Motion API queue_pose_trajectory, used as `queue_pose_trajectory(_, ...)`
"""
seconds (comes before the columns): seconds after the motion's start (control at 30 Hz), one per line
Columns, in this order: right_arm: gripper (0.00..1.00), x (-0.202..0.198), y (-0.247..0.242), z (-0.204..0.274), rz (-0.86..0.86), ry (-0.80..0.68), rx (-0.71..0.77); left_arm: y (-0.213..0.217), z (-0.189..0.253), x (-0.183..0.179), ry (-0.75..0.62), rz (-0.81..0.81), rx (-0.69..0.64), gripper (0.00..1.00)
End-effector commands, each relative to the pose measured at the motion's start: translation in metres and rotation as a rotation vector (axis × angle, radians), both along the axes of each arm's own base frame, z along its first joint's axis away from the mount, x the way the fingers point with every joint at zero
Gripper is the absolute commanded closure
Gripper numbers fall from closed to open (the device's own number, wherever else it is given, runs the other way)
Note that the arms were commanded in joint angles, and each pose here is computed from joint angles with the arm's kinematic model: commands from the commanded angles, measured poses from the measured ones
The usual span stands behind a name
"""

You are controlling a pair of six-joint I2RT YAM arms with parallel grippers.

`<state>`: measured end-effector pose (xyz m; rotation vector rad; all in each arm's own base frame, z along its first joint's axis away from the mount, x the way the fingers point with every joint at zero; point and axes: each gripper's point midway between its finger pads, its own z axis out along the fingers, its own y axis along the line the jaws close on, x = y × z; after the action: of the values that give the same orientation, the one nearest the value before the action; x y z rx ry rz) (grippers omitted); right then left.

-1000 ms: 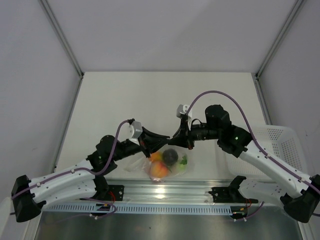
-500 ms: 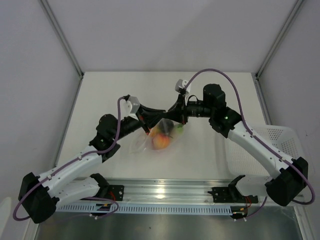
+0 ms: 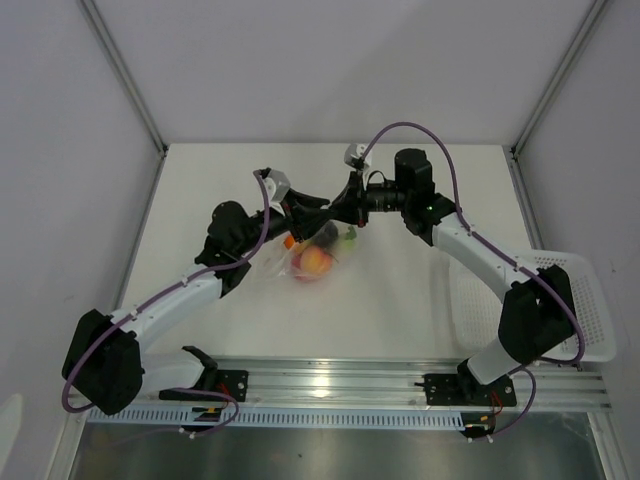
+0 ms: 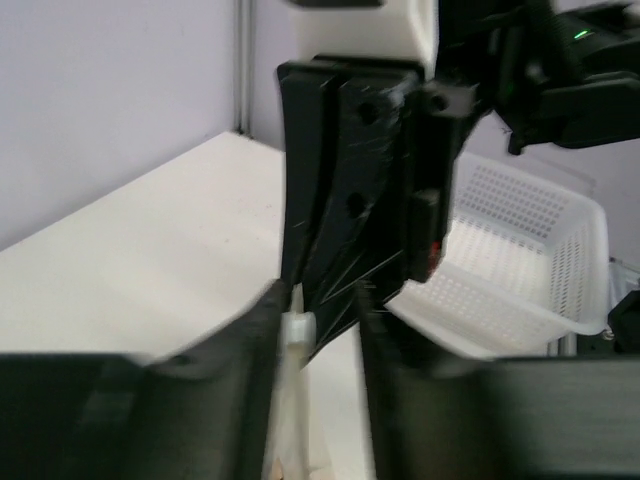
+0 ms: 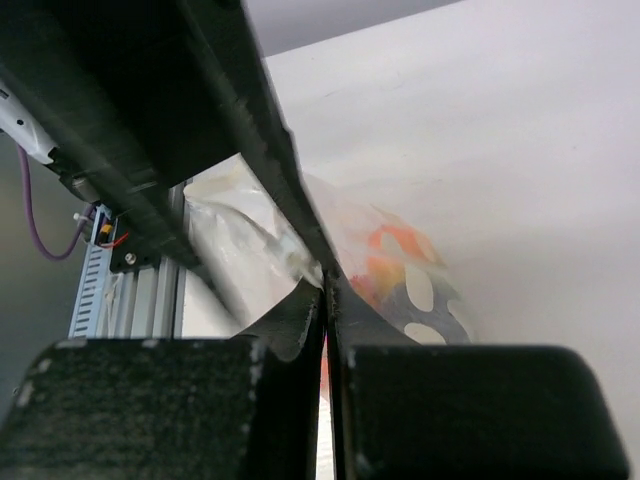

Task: Place the food in the zip-top bag and seal the zipper
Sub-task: Zip the zipper food storage bag at the center of the board.

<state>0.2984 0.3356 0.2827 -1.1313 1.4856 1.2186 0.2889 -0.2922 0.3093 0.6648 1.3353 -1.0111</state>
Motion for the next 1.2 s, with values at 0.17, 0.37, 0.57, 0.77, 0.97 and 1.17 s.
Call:
queue_pose_trajectory(0.17,1.0,0.012,0.011,0.02,0.043,-0.111,0.071,0.002,0.023,-0.024,-0.149,-0.049,-0.045,0.39)
queue_pose_trajectory(0.37,1.0,0.01,0.008,0.022,0.043,-0.111,0.077,0.011,0.018,-0.014,-0.144,0.025,-0.018,0.34)
queue_pose_trajectory(0.57,1.0,0.001,0.005,0.031,0.057,-0.125,0.093,0.022,0.01,-0.005,-0.125,0.055,0.001,0.47)
queue_pose_trajectory(0.77,1.0,-0.006,0.003,0.035,0.081,-0.131,0.103,0.021,0.006,-0.002,-0.109,0.049,0.009,0.57)
queue_pose_trajectory(0.97,1.0,-0.009,0.003,0.035,0.095,-0.126,0.105,0.023,0.006,0.001,-0.097,0.036,-0.002,0.7)
queue_pose_trajectory(1.17,1.0,-0.009,0.004,0.031,0.105,-0.117,0.101,0.029,0.005,0.0,-0.084,0.02,-0.033,0.78)
